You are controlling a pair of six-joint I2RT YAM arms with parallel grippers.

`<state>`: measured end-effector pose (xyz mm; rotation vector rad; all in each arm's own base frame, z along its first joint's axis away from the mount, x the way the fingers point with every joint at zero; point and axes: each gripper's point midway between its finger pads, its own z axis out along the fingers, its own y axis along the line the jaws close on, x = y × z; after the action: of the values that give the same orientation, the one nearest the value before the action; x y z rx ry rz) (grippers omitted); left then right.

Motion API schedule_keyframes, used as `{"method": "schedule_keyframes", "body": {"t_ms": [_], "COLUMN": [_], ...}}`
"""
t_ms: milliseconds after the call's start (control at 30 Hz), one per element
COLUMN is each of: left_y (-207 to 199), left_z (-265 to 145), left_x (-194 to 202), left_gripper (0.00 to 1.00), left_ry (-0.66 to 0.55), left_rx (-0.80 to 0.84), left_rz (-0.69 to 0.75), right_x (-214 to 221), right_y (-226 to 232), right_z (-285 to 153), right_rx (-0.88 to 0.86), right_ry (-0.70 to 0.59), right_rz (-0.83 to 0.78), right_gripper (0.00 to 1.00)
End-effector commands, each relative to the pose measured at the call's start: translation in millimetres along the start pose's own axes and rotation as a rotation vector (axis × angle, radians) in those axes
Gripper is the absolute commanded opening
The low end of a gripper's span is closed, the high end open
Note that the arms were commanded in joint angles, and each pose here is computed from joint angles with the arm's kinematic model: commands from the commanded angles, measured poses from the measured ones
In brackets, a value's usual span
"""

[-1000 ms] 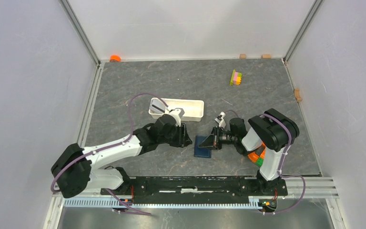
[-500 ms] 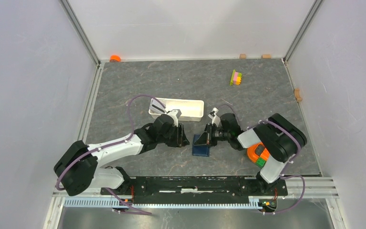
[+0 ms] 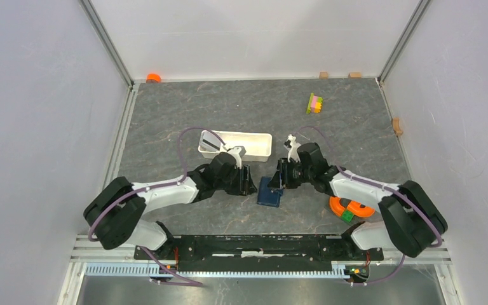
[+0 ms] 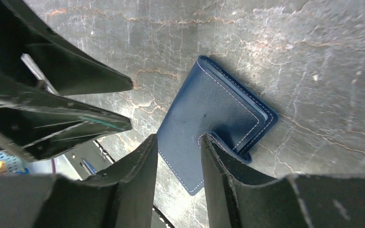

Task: Put the credit cards into the card holder
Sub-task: Close the card holder at the center of the board.

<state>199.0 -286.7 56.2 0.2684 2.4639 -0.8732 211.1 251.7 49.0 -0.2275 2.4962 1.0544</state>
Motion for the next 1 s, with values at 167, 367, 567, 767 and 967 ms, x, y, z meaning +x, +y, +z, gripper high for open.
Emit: {"method": "schedule_keyframes", "body": {"t_ms": [167,367,567,767,967], "left_y": [-18,-19,-27,-37,-30], "left_z": [29,42,52,52,55], "left_x": [-9,-3,13,19,22], "left_gripper": [0.59,0.59,0.53,0.49,0.45], "left_ry": [0.011,0.037,0.077,0.073,0.075], "left_rx": [0.090,0.108,0.167,0.203,0.178], "left_rz": [-0.006,-0.005,-0.027,-0.028,-0.020], "right_x": [-28,-22,-8,-6,-12], "right_y": [-4,-11,-4,-4,-12], "right_z": [-32,-29,-16,-10,-15], "right_rx": [0.241,0.386,0.412,0.467,0.591], "right_ry": [-0.082,-0.072,-0.057,-0.062,-0.076], "right_rz": [-0.154,-0.166,-0.157,-0.174,-0.218], "right_gripper": [0.48,0.43,0.41,0.40,0.39]}}
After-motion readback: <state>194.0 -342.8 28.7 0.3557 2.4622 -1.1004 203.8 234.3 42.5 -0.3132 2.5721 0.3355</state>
